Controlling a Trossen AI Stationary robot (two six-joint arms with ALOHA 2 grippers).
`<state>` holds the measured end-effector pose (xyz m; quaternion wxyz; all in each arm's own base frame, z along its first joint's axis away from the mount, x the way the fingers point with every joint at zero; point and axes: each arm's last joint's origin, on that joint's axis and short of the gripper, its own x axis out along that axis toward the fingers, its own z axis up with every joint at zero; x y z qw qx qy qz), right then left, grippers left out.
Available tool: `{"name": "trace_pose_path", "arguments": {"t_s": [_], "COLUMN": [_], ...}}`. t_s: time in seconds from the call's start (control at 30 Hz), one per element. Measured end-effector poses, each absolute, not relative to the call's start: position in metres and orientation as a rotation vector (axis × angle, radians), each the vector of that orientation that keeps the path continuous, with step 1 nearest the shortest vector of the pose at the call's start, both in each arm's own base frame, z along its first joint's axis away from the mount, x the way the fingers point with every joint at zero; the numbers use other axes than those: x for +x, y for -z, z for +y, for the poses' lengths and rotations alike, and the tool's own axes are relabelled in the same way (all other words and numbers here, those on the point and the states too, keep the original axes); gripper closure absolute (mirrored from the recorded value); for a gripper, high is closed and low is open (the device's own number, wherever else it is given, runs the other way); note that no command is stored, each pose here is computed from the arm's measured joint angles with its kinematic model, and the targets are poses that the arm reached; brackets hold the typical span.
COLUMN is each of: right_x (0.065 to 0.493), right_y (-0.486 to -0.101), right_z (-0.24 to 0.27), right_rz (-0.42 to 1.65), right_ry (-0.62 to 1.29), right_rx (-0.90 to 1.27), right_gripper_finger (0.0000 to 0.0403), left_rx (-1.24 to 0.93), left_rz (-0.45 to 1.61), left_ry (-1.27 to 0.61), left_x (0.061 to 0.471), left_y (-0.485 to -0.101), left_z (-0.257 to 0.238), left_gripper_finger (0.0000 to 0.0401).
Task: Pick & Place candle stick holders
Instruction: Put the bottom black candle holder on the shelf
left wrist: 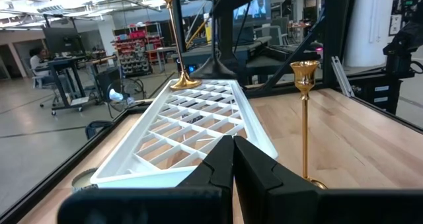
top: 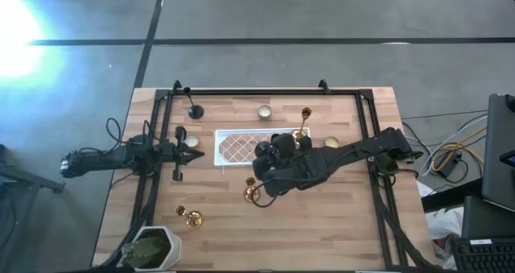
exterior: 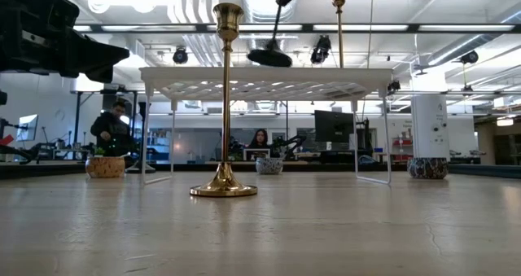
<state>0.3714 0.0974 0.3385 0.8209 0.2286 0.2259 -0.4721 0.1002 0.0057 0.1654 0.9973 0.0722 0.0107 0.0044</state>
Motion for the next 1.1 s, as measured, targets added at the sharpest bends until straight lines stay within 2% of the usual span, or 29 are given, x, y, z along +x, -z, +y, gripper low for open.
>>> {"name": "trace_pose_path", "arguments": {"t_s": [0.2,1.1], "right_x": [0.365,0.378], "right_y": [-0.343,-0.342], "right_z": [0.094,0.056], "right_rz": [0.516,0.556], "right_ry": [1.117,1.234], "right_rx": [0.501,0.601], "right_gripper_finger": [0.0394,0.0394], "left_rx": [0.144,0.145], "left_rz": [0.021,0.020], "left_ry": [-0.009,-0.009], "left_x": [0.100,0.100], "left_y": [-0.165,-0.165], "left_z": [0.006,0.006], "left_gripper_finger": [0.0387,0.0387]}}
